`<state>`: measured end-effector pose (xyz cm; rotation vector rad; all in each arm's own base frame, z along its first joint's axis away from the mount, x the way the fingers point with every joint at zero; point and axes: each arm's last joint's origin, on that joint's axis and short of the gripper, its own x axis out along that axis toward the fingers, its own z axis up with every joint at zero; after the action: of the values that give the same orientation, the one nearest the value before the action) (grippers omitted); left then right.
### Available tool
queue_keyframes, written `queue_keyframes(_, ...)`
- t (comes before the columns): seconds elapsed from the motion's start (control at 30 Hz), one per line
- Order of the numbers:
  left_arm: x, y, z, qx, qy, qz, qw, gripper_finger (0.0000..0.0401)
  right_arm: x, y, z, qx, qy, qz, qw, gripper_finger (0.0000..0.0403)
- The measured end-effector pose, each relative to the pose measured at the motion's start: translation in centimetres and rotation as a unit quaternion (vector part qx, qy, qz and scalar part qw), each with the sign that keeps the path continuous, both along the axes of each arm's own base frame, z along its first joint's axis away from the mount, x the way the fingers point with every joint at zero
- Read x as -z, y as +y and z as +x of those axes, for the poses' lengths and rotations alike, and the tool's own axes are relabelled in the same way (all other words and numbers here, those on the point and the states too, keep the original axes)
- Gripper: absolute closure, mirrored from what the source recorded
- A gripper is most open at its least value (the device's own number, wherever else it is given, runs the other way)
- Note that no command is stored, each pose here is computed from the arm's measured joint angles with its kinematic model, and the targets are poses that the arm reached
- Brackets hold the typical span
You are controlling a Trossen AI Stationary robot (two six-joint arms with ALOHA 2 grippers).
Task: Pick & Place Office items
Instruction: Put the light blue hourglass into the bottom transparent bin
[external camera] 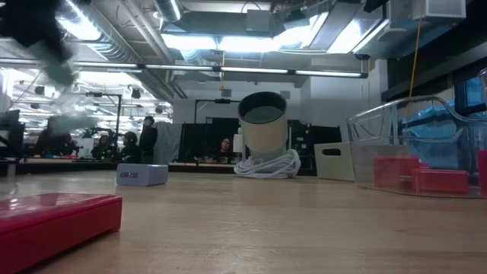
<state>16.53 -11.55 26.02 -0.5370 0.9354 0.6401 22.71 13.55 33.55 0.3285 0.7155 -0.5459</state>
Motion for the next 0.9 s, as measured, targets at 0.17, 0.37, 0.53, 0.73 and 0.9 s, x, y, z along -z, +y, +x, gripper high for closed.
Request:
queue_keyframes(0.17,-3.5,-0.2,1.4,0.014,-0.135,0.100,0.986,0.0199,-0.6,0.3,0.7,-0.036,-0.034,-0.048,0.998,0.0115)
queue_keyframes(0.37,-6.3,-1.4,3.6,0.034,-0.273,0.209,0.938,0.0199,-2.0,1.0,2.1,-0.098,-0.088,-0.151,0.980,0.0115)
queue_keyframes(0.53,-8.7,-2.6,5.3,0.056,-0.336,0.265,0.902,0.0199,-3.5,1.8,3.2,-0.152,-0.132,-0.205,0.958,0.0115)
queue_keyframes(0.73,-10.8,-3.8,6.5,0.121,-0.405,0.264,0.867,0.0199,-4.3,3.2,5.0,-0.214,-0.179,-0.252,0.927,0.0114)
queue_keyframes(0.9,-11.2,-4.5,7.0,0.156,-0.440,0.248,0.849,0.0199,-4.5,3.8,6.0,-0.241,-0.204,-0.275,0.908,0.0114)
